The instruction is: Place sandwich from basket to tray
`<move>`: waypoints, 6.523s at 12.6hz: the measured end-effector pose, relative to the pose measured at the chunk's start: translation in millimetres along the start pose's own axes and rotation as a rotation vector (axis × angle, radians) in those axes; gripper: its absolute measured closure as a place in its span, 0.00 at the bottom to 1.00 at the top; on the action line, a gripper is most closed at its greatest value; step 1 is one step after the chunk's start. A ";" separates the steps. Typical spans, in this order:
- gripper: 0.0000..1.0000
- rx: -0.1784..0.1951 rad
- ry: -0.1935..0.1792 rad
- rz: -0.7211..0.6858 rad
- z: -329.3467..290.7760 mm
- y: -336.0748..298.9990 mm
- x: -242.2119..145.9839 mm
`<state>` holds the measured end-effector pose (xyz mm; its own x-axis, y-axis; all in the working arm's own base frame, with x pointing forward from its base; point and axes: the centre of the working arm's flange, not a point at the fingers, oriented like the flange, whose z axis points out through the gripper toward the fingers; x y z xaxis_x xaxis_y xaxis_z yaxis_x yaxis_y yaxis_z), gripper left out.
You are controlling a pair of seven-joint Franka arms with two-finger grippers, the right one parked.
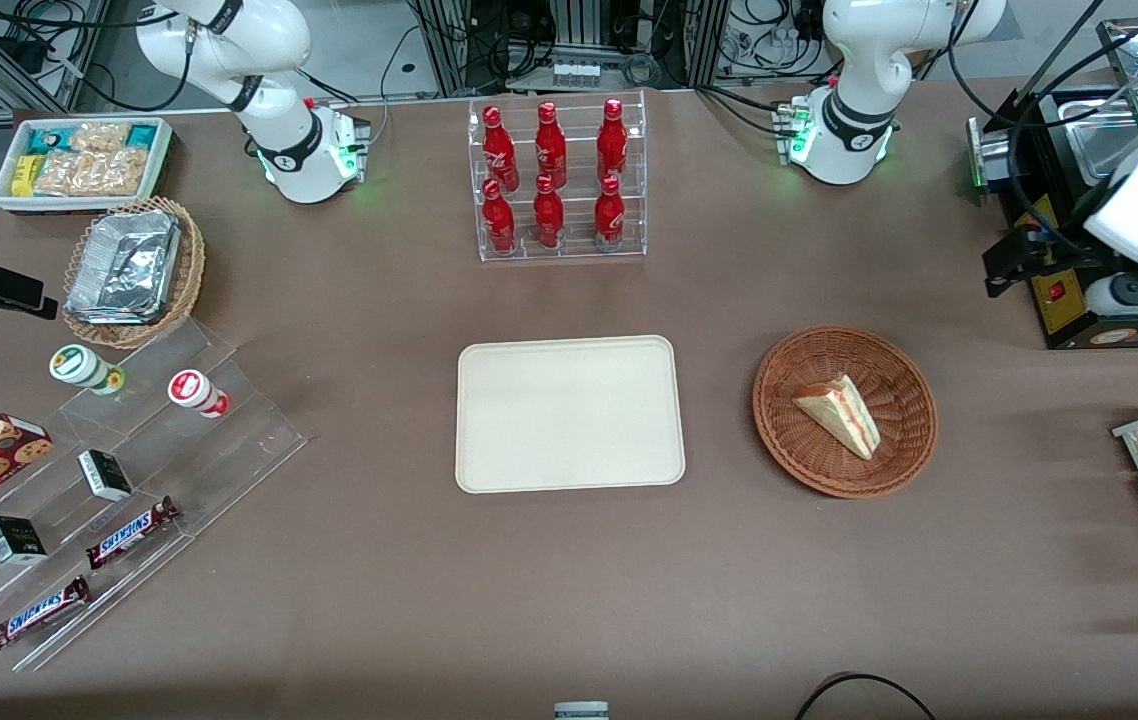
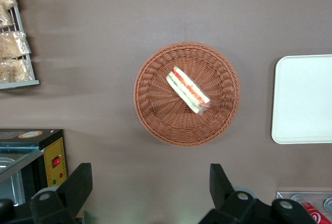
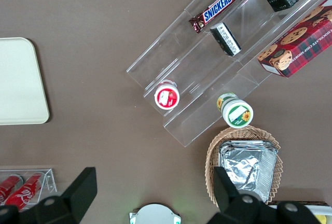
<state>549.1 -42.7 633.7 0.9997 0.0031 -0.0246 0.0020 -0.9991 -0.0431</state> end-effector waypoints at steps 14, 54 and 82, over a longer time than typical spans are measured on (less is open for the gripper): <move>0.00 -0.038 0.081 -0.293 197.9 44.8 21.5; 0.81 -0.171 -0.012 0.004 313.8 467.9 -25.4; 0.00 -0.092 0.107 -0.218 75.7 219.3 27.7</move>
<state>575.3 -258.5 548.0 0.9723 0.2192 0.0811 0.2152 -0.9750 0.0551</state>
